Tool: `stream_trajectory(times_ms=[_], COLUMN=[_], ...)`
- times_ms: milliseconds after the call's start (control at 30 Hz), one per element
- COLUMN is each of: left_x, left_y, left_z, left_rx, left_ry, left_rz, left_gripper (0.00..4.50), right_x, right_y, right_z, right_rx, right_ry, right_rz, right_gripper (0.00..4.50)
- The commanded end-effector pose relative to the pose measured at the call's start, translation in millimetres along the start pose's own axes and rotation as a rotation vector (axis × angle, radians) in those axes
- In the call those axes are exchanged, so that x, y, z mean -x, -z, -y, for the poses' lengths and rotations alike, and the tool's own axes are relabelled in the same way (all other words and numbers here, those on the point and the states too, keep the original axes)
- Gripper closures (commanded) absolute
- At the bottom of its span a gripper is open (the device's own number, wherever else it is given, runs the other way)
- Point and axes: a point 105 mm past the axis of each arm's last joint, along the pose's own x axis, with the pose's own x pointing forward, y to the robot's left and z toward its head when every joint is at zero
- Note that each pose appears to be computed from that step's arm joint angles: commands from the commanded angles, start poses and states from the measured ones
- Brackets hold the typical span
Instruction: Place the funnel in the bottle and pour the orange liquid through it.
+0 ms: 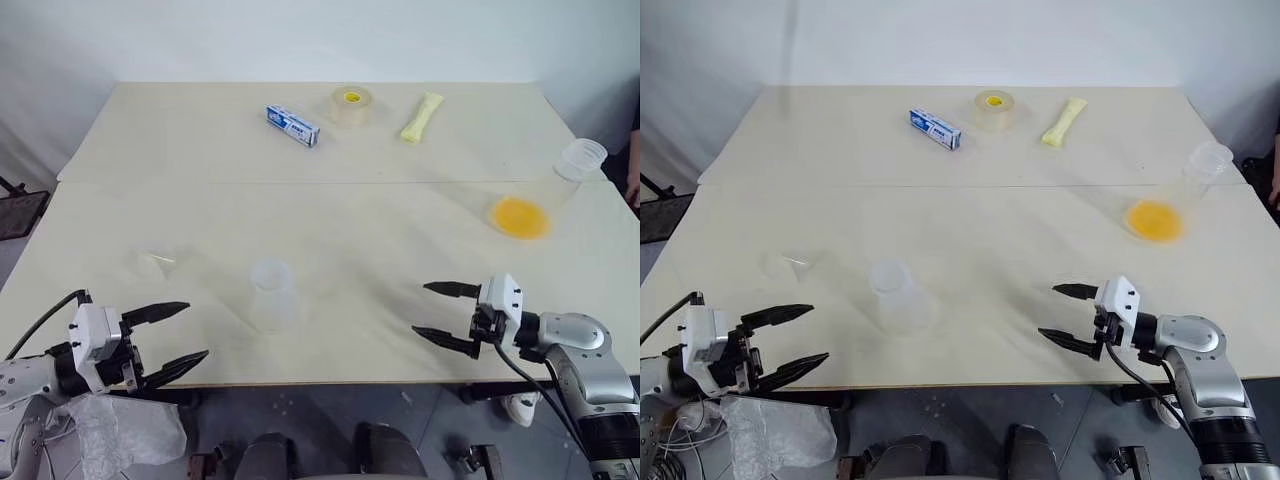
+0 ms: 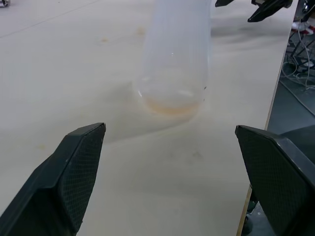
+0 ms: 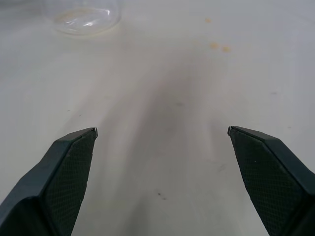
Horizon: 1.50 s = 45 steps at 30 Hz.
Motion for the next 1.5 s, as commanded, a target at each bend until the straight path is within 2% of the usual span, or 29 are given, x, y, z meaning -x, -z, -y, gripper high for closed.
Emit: stream_trajectory(times_ms=[33, 200, 400, 500, 633, 800, 900, 1133, 1500], left_x=[1.8, 1.8, 7.8, 16.8, 24.6, 2.3, -17.0, -60.4, -106.0], left_y=[-8.0, -5.0, -2.4, -18.1, -22.8, -38.4, -44.9, -43.1, -52.4], left_z=[-3.1, -14.0, -12.4, -8.5, -2.4, 5.8, -0.4, -4.2, -16.2], left_rx=[0.005, 0.155, 0.144, 0.074, 0.049, 0.007, -0.017, -0.036, -0.089], left_ry=[-0.022, -0.135, -0.157, -0.141, -0.134, -0.034, 0.002, 0.174, 0.316], left_rz=[0.014, -0.011, -0.051, 0.058, 0.085, 0.159, 0.189, 0.189, 0.246], left_gripper=[0.0, 0.0, 0.0, 0.0, 0.0, 0.0, 0.0, 0.0, 0.0], right_x=[-0.5, -3.9, -7.7, -8.2, -9.0, -15.1, -18.4, -19.8, -10.9], right_y=[-15.4, -16.8, -16.4, -14.9, -15.4, -14.2, -15.5, -14.1, -7.2], right_z=[5.0, 7.4, 11.6, 14.3, 17.4, 14.1, 12.5, 10.3, 2.5], right_rx=[0.051, 0.048, 0.047, 0.052, 0.049, 0.037, 0.032, 0.035, 0.032], right_ry=[0.023, 0.035, 0.038, 0.035, 0.044, 0.027, 0.019, 0.032, 0.08], right_rz=[0.042, 0.044, 0.042, 0.037, 0.051, 0.066, 0.081, 0.089, 0.083], right_gripper=[0.05, 0.05, 0.05, 0.05, 0.05, 0.05, 0.05, 0.05, 0.05])
